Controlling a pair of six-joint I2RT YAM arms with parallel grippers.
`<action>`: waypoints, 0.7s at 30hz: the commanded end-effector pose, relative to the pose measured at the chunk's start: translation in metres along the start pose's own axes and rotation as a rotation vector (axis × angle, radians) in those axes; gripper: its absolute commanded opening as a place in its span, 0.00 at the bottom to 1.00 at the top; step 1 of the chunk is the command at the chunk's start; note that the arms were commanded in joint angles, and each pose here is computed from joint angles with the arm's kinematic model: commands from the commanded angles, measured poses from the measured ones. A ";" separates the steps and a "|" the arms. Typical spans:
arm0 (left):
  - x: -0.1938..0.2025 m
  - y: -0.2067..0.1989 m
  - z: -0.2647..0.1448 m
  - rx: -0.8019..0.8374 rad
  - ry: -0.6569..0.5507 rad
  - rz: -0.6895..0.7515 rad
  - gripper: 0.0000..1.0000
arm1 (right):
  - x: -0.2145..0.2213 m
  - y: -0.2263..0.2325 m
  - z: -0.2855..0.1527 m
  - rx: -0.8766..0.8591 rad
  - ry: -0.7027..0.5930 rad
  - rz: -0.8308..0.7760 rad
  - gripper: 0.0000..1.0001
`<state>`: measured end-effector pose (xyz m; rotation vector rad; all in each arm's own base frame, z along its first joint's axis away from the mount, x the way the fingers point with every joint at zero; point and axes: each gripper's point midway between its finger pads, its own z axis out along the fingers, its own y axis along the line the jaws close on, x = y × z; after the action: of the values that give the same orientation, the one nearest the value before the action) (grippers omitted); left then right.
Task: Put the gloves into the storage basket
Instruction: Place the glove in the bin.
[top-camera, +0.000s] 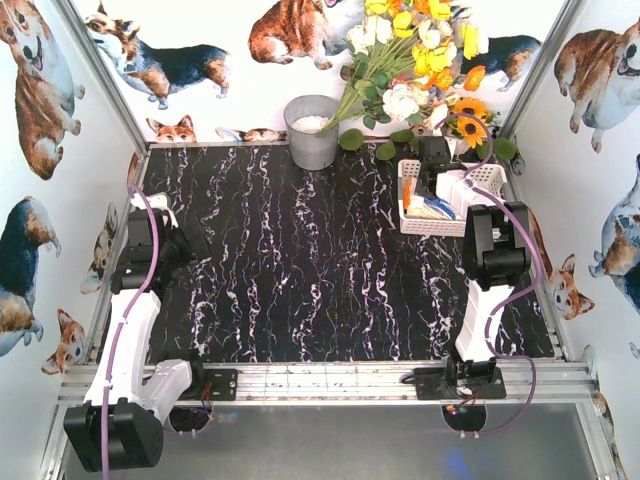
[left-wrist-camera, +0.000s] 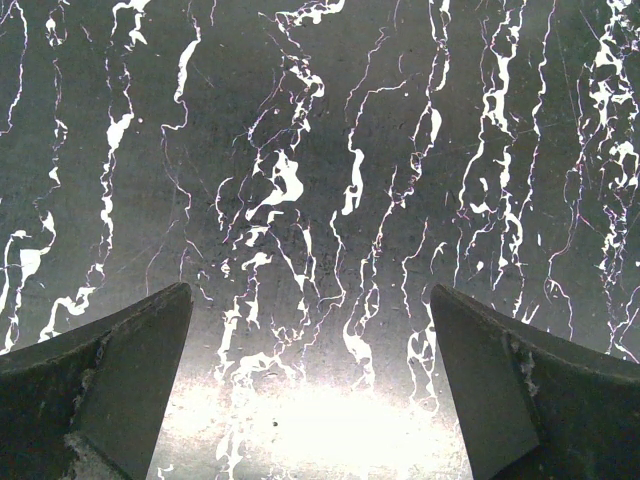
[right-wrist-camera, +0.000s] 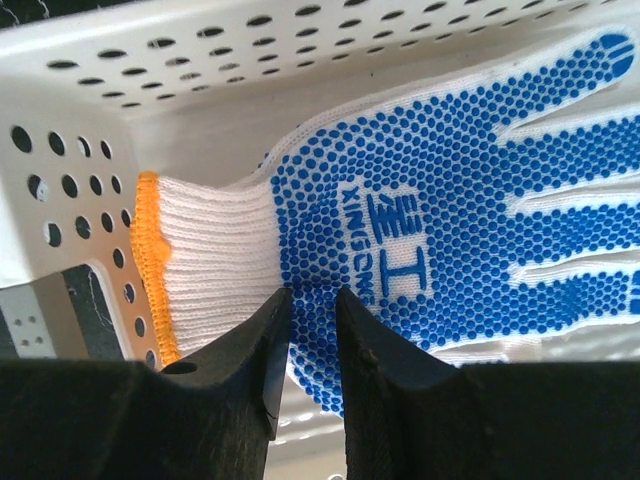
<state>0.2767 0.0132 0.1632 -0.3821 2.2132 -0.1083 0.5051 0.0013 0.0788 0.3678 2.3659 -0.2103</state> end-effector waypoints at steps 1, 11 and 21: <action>-0.002 0.001 0.002 0.003 -0.006 0.004 1.00 | -0.001 -0.001 -0.009 -0.014 -0.008 -0.020 0.27; -0.002 0.002 0.001 0.000 -0.009 0.004 1.00 | -0.016 0.000 -0.036 -0.054 -0.037 0.014 0.29; -0.003 0.002 0.000 0.002 -0.016 0.005 1.00 | -0.009 -0.017 -0.045 -0.055 -0.019 0.067 0.25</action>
<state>0.2770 0.0133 0.1618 -0.3827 2.2185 -0.1078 0.4828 0.0041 0.1127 0.3703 2.3516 -0.1331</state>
